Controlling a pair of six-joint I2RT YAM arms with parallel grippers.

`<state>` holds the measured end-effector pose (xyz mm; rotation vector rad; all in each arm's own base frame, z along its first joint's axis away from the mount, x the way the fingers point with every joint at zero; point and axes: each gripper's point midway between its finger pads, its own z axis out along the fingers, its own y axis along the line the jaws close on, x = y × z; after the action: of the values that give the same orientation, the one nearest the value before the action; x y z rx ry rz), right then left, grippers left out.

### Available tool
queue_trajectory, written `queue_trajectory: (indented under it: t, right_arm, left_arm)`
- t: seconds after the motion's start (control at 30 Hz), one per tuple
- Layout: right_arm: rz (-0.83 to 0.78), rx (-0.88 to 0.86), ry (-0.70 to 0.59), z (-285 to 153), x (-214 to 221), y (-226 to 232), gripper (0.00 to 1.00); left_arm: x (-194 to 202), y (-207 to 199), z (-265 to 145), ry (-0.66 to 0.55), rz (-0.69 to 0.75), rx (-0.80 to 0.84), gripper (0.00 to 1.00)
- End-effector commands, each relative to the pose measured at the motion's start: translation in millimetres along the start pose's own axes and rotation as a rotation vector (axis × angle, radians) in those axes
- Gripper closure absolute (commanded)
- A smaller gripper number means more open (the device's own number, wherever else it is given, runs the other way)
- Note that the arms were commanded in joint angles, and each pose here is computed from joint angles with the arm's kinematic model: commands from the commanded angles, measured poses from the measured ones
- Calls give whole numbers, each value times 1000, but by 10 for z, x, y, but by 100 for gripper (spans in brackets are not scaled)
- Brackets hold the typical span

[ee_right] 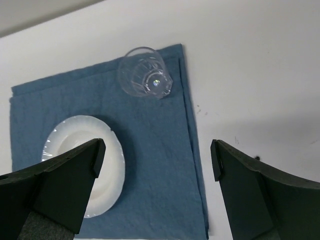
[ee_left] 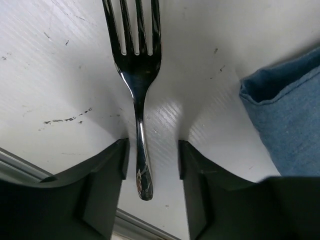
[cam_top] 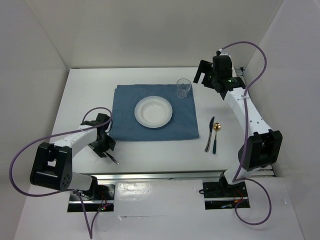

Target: Set the dinner table for one person

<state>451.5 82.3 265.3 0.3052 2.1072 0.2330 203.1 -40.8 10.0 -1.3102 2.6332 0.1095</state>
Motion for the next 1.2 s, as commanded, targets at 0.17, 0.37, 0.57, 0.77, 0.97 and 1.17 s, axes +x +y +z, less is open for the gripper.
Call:
queue_trajectory:
  t: [0.17,0.37,0.57,0.77,0.97,1.17]
  right_arm:
    - [24,42,-40,-236,-97,-302,0]
    - [57,58,-25,-341,16,-423,0]
    - [91,37,-7,-400,136,-440,0]
    - [110,75,39,-489,396,-618,0]
    - [131,20,125,-671,738,-601,0]
    - [132,48,206,-748,1109,-723,0]
  left_arm:
    - [-158,272,36,-34,-113,-100,90]
    - [-853,-4,-642,-263,71,-27,100]
    - [-1061,-904,-1185,-334,480,173,100]
    - [-1001,-1363,-935,-260,700,85,100]
    - [-991,-1683,-404,-245,782,-79,100]
    - [-916,-1932,-265,-215,784,-42,100]
